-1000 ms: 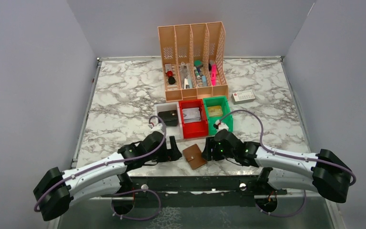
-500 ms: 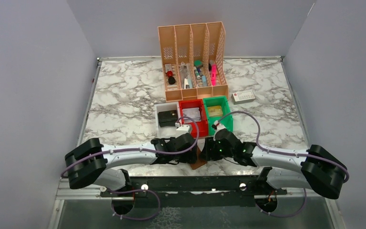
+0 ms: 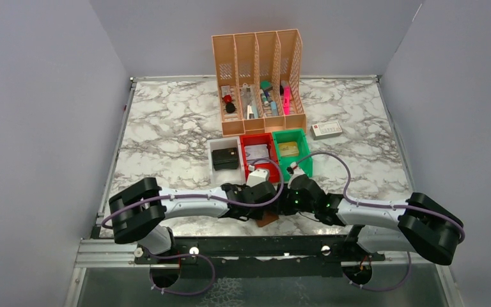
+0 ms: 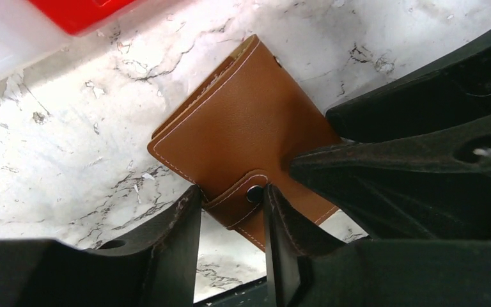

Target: Take the credit cards out of the card holder

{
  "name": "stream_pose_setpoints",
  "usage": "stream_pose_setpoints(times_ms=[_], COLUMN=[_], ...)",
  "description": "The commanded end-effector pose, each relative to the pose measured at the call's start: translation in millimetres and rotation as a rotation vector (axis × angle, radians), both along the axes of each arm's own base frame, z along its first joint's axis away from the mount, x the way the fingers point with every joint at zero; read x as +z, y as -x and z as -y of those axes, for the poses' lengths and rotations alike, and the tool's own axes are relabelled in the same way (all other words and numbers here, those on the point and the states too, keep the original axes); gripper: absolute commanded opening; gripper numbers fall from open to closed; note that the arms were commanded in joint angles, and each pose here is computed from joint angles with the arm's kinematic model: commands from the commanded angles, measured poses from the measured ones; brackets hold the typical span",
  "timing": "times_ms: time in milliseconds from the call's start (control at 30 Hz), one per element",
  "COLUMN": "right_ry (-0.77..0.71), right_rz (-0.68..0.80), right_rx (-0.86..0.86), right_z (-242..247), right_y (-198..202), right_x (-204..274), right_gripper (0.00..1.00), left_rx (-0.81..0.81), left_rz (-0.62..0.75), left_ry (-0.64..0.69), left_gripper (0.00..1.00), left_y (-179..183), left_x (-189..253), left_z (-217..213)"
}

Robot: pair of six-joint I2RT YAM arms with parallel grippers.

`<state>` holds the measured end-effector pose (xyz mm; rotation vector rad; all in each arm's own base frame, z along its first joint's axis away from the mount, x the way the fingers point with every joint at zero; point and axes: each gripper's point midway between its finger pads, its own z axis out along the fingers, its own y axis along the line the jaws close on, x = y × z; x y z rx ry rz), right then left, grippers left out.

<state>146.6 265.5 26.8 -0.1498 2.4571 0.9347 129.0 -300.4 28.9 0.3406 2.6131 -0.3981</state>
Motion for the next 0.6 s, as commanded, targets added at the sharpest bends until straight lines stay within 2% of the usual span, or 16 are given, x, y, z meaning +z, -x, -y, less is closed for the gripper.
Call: stream_pose_setpoints(times_ms=[0,100,167,433,567], right_ry=[0.058,0.060,0.049,0.041,0.043], right_rz=[-0.093,-0.086,-0.080,-0.061,-0.068], right_rx=[0.005,0.004,0.006,-0.003,0.002], right_z=[14,14,13,17,19], right_y=[18,17,17,17,19], right_x=[-26,-25,-22,-20,-23], right_gripper=[0.42,0.38,0.30,0.01,0.01], left_rx=[-0.025,-0.030,-0.035,0.001,0.017], left_rz=[0.027,0.043,0.051,0.082,0.107], left_ry=[-0.128,-0.171,-0.182,-0.159,-0.100], left_gripper=[0.32,0.22,0.18,0.13,0.12], left_y=[1,0,0,-3,-5], left_x=[-11,-12,-12,-5,5], left_z=[-8,-9,-8,-15,-18])
